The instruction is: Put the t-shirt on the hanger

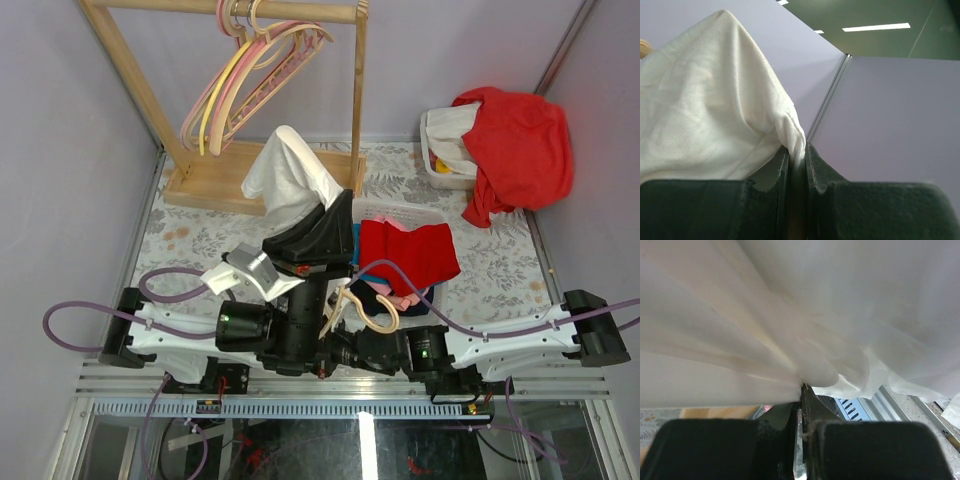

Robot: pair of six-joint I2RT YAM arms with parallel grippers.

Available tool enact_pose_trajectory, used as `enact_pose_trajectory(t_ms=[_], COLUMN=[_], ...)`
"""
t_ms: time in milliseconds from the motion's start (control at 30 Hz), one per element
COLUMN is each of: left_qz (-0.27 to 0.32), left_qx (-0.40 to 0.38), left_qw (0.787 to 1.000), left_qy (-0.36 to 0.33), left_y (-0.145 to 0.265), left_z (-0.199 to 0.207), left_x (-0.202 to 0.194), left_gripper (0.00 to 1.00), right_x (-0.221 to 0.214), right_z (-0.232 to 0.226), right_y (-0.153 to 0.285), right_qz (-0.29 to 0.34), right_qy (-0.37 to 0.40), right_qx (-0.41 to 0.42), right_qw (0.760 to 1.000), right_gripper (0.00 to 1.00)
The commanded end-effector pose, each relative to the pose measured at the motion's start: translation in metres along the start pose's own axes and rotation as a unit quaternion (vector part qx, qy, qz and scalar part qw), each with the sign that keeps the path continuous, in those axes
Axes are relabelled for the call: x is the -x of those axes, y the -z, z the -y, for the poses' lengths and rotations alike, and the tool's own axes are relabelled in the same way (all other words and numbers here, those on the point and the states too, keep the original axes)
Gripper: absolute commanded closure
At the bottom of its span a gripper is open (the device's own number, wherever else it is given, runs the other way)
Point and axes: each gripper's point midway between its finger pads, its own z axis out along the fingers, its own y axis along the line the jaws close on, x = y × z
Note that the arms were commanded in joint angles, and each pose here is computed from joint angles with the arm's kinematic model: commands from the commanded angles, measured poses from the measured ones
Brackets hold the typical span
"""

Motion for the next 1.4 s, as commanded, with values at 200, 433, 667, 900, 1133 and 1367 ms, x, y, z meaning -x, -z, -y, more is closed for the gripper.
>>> enact_pose_trajectory(t_ms=[200,433,667,900,1133,1367], left_qz=[0.084,0.086,0.096,0.105,0.115,0.115], left_qx=[-0.011,-0.018,-0.026,-0.035,-0.040,-0.038], left_qw=[0.989,0.981,0.965,0.949,0.937,0.939], left_qy=[0.123,0.172,0.244,0.294,0.326,0.322], left_y=[-0.014,-0.010,-0.009,-0.008,-0.010,-0.011], left_z=[-0.014,-0.026,-0.039,-0.048,-0.054,-0.056], left_x=[0.063,0.068,0.077,0.080,0.081,0.076], left_gripper=[1.00,1.00,1.00,1.00,1.00,1.00], right_x=[-0.047,-0.055,-0.069,-0.075,-0.086,-0.085], right_z=[0.019,0.014,0.014,0.016,0.021,0.025], right_y=[0.007,0.015,0.018,0.021,0.024,0.031], right_qz=[-0.052,-0.043,-0.061,-0.065,-0.077,-0.068], right_qy=[0.027,0.023,0.019,0.005,-0.018,-0.032], right_qx=[0.022,0.082,0.110,0.125,0.139,0.148], right_qw=[0.998,0.995,0.992,0.990,0.987,0.986], right_gripper=[1.00,1.00,1.00,1.00,1.00,1.00])
